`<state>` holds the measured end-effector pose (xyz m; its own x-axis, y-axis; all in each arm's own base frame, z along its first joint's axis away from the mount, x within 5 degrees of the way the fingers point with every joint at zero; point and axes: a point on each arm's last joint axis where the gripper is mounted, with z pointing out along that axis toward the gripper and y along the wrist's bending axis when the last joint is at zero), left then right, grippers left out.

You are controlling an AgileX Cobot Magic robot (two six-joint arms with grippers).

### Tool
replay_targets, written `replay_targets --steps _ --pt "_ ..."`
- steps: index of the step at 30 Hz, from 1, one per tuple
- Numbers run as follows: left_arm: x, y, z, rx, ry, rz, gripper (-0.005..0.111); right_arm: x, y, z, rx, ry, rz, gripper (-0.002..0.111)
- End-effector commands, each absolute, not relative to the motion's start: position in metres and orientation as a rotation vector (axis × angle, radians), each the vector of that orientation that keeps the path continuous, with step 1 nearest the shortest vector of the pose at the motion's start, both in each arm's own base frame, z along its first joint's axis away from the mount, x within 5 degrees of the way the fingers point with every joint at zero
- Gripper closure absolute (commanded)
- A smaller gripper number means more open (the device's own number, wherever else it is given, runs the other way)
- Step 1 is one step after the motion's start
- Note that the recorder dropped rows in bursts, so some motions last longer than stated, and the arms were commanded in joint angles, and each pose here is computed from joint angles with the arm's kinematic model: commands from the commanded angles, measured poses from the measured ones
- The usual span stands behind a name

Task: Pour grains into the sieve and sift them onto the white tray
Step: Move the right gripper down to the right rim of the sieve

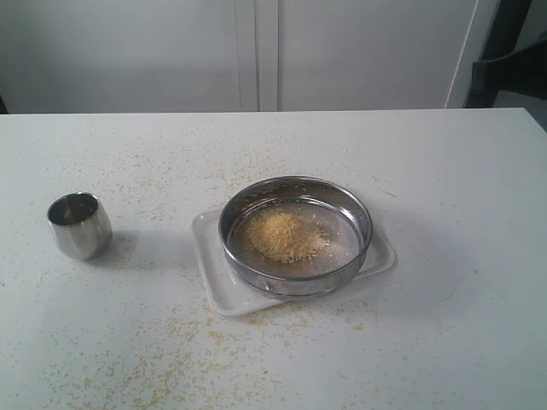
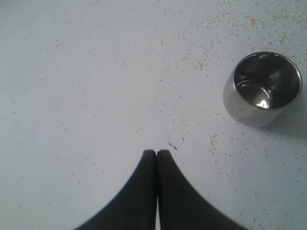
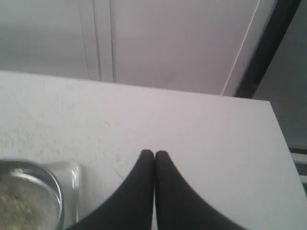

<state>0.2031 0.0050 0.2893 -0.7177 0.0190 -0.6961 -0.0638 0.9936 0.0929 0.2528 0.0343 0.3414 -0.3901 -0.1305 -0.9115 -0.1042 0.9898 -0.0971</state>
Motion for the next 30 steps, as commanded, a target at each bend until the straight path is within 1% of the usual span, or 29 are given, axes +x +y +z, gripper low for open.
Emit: replay_targets --steps 1,4,13,22,29,30 --pt "0.201 0.006 0.288 -0.034 2.37 0.15 0.106 0.269 0.042 0.335 -0.303 2.165 -0.13 0.108" --pt "0.201 0.006 0.288 -0.034 2.37 0.15 0.106 0.278 0.048 0.329 -0.381 2.298 -0.121 0.108" --pt "0.201 0.006 0.288 -0.034 2.37 0.15 0.106 0.305 0.081 0.313 -0.576 2.522 0.171 0.108" --pt "0.201 0.006 0.288 -0.034 2.37 0.15 0.106 0.331 0.116 0.296 -0.718 2.62 0.161 0.108" --pt "0.201 0.006 0.288 -0.034 2.37 0.15 0.106 0.35 0.134 0.276 -0.812 2.697 0.043 0.108" --pt "0.201 0.006 0.288 -0.034 2.37 0.15 0.106 0.352 0.137 0.274 -0.818 2.698 0.035 0.106"
